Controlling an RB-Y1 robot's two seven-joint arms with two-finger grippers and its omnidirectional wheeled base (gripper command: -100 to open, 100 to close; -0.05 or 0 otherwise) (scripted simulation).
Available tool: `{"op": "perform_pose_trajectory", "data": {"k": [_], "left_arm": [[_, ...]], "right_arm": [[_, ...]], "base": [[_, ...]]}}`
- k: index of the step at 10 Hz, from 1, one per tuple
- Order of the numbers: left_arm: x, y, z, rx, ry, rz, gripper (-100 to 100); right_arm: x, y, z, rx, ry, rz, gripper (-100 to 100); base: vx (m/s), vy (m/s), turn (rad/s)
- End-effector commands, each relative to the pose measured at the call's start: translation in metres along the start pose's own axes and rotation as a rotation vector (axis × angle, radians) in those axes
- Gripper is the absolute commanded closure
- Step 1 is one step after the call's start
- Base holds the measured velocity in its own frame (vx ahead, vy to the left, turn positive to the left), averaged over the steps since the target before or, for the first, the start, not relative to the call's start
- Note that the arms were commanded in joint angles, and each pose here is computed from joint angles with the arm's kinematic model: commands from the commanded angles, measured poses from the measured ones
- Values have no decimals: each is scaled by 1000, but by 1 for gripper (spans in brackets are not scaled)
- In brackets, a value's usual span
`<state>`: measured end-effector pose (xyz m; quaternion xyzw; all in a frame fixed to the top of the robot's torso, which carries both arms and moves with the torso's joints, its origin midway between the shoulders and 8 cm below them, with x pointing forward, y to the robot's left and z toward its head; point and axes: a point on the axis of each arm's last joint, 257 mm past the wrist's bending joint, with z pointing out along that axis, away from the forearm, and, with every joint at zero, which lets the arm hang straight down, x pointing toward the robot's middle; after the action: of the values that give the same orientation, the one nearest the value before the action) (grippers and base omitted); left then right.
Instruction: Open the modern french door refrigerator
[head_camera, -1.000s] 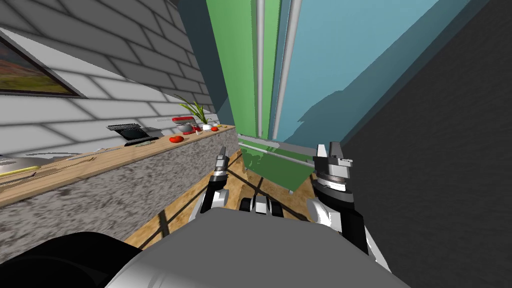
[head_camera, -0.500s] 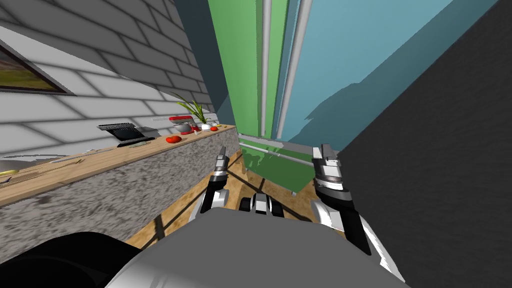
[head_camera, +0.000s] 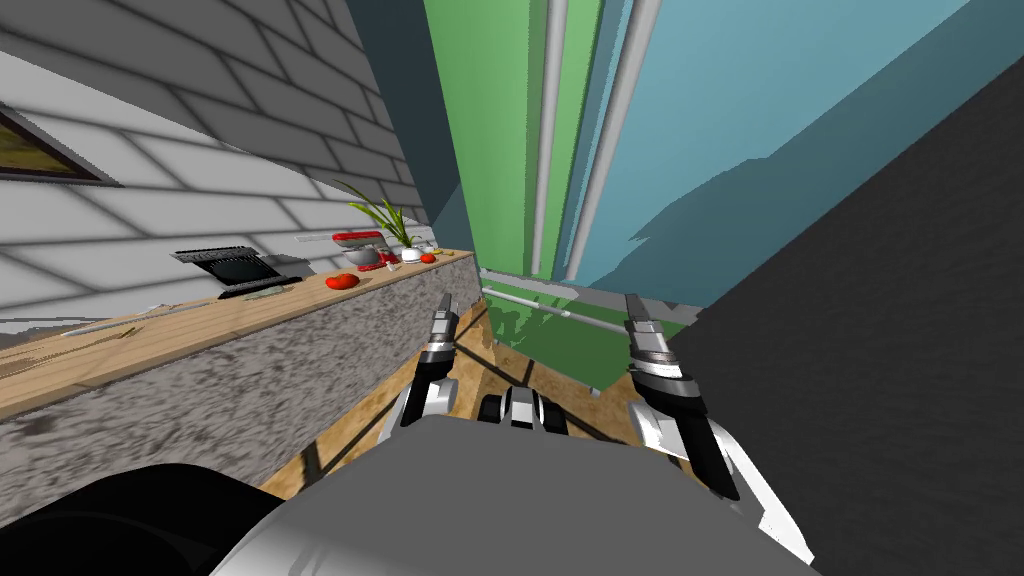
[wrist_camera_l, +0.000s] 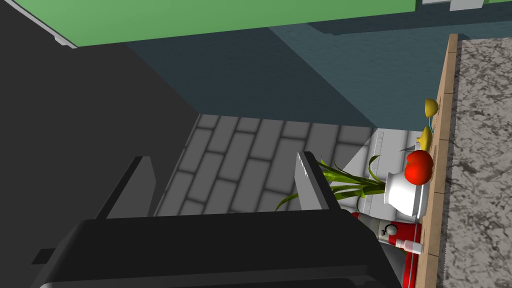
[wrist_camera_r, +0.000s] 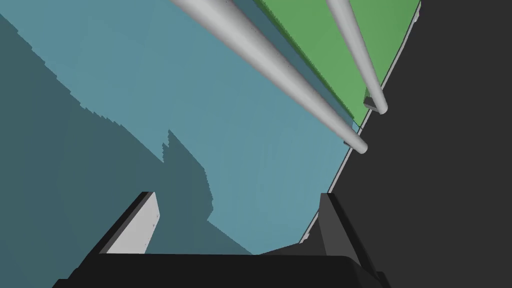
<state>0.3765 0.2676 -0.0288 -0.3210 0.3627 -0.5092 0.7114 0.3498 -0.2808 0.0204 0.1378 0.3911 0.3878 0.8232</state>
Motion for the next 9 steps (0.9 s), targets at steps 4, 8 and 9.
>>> {"op": "perform_pose_trajectory", "data": {"k": [4, 8, 9], "left_arm": [[0, 0, 0, 0, 0, 0, 0], [0, 0, 0, 0, 0, 0, 0], [0, 0, 0, 0, 0, 0, 0]], "right_arm": [[7, -32, -10, 41, 62, -257, -100], [9, -53, -17, 65, 102, -411, -100], [10, -64, -21, 78, 123, -489, -100]], "base": [[76, 119, -23], [52, 79, -19], [69, 124, -21]]}}
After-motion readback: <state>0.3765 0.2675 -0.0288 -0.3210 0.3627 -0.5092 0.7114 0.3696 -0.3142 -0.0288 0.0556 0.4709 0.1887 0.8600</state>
